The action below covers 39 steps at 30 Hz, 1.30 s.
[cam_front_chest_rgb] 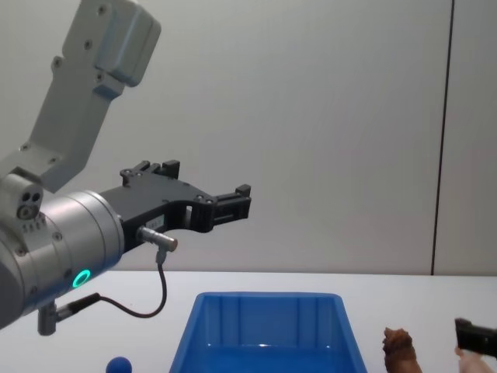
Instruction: Pick up the two dolls from the table and place them into the box.
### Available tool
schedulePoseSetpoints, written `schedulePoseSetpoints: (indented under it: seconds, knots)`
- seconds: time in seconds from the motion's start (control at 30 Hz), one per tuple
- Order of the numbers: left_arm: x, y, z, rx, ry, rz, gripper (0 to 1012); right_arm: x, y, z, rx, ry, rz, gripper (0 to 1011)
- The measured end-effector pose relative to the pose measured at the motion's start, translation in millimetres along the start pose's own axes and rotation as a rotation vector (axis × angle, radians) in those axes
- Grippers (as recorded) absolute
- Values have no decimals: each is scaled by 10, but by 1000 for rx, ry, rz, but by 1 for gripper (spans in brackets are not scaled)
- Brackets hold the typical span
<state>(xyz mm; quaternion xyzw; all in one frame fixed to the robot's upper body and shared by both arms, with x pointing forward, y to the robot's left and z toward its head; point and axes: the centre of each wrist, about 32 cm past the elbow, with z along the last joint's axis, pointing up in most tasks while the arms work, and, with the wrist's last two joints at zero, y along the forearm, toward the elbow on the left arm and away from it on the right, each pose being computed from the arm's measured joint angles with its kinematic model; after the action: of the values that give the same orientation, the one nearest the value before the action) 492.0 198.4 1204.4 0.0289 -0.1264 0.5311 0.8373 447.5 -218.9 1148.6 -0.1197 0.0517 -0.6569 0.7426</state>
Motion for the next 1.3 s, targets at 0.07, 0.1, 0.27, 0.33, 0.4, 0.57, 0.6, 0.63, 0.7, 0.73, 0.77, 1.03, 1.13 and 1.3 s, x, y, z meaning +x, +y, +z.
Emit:
schedulePoseSetpoints:
  seconds: [0.07,0.1,0.27,0.33,0.4,0.57,0.6,0.63,0.7,0.73,0.77,1.03,1.13,1.3]
  knots:
    - [0,0,0,0,0,0,1002,1,8,-20,-8,2,-5,1001]
    - [0,0,0,0,0,0,1002,2,13,-28,-11,3,-6,1001]
    - [0,0,0,0,0,0,1002,7,54,-84,-33,9,-19,1001]
    - [0,0,0,0,0,0,1002,10,76,-113,-43,12,-22,1001]
    - [0,0,0,0,0,0,1002,11,91,-129,-49,14,-24,1001]
    - [0,0,0,0,0,0,1002,18,149,-214,-71,19,-24,1001]
    - [0,0,0,0,0,0,1002,19,157,-222,-72,19,-23,1001]
    - [0,0,0,0,0,0,1002,20,164,-231,-73,19,-22,1001]
    - [0,0,0,0,0,0,1002,24,185,-264,-80,20,-18,1001]
    - [0,0,0,0,0,0,1002,25,191,-273,-82,20,-17,1001]
    - [0,0,0,0,0,0,1002,27,203,-292,-84,20,-13,1001]
    - [0,0,0,0,0,0,1002,32,257,-380,-96,23,6,1001]
    - [0,0,0,0,0,0,1002,27,271,-408,-98,23,15,1001]
    - [0,0,0,0,0,0,1002,18,291,-445,-103,25,26,912]
